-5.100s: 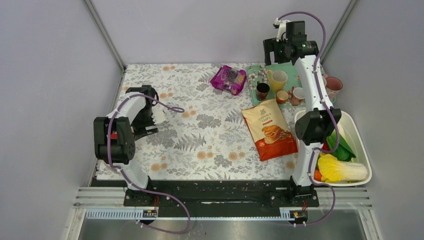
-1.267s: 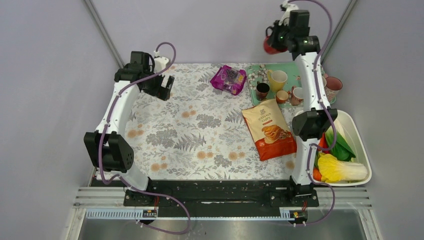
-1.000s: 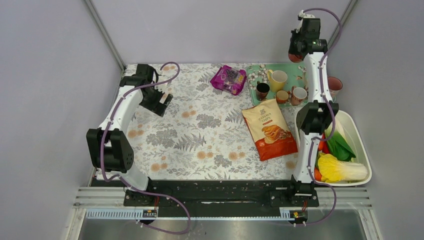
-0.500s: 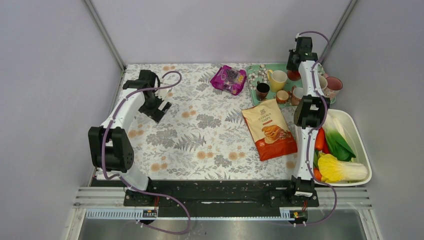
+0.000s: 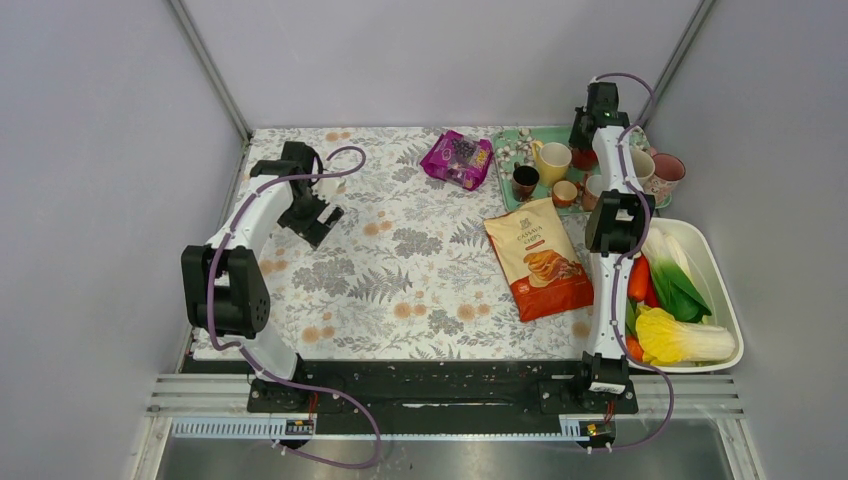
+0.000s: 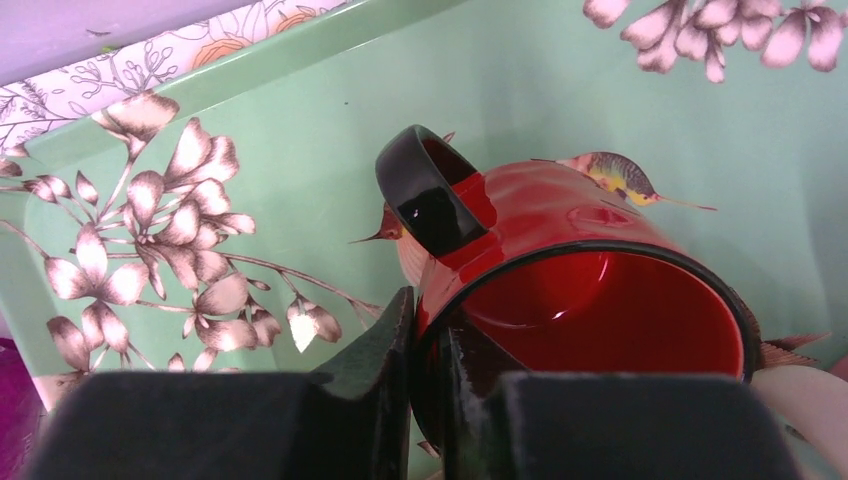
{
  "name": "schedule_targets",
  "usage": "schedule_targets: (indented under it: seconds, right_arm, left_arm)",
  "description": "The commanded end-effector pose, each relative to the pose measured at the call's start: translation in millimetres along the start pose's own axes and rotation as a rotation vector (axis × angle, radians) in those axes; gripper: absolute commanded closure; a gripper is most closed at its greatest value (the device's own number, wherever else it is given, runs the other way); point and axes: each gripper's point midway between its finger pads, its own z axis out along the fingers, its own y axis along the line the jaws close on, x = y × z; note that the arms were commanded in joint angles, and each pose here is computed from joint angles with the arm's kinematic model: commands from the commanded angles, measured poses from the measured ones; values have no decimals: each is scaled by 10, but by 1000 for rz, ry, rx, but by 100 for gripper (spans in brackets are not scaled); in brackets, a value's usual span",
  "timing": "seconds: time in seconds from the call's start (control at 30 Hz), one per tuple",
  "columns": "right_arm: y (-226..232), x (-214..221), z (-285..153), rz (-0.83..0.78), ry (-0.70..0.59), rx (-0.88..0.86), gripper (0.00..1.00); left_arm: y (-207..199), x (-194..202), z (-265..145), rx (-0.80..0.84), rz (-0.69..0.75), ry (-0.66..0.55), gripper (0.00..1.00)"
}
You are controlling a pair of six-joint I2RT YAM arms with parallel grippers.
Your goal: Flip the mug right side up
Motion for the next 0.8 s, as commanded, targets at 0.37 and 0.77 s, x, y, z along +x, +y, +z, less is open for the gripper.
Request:
schedule_targets:
  seconds: [0.37, 0.77]
  right_arm:
    - [162, -990, -721, 28, -265, -115, 31]
    - [570, -1309, -1834, -52, -342, -316, 1]
  left_arm:
    - [-280, 117, -189, 210, 202, 20, 1]
    - [-278, 1416, -366, 321, 638, 380, 5]
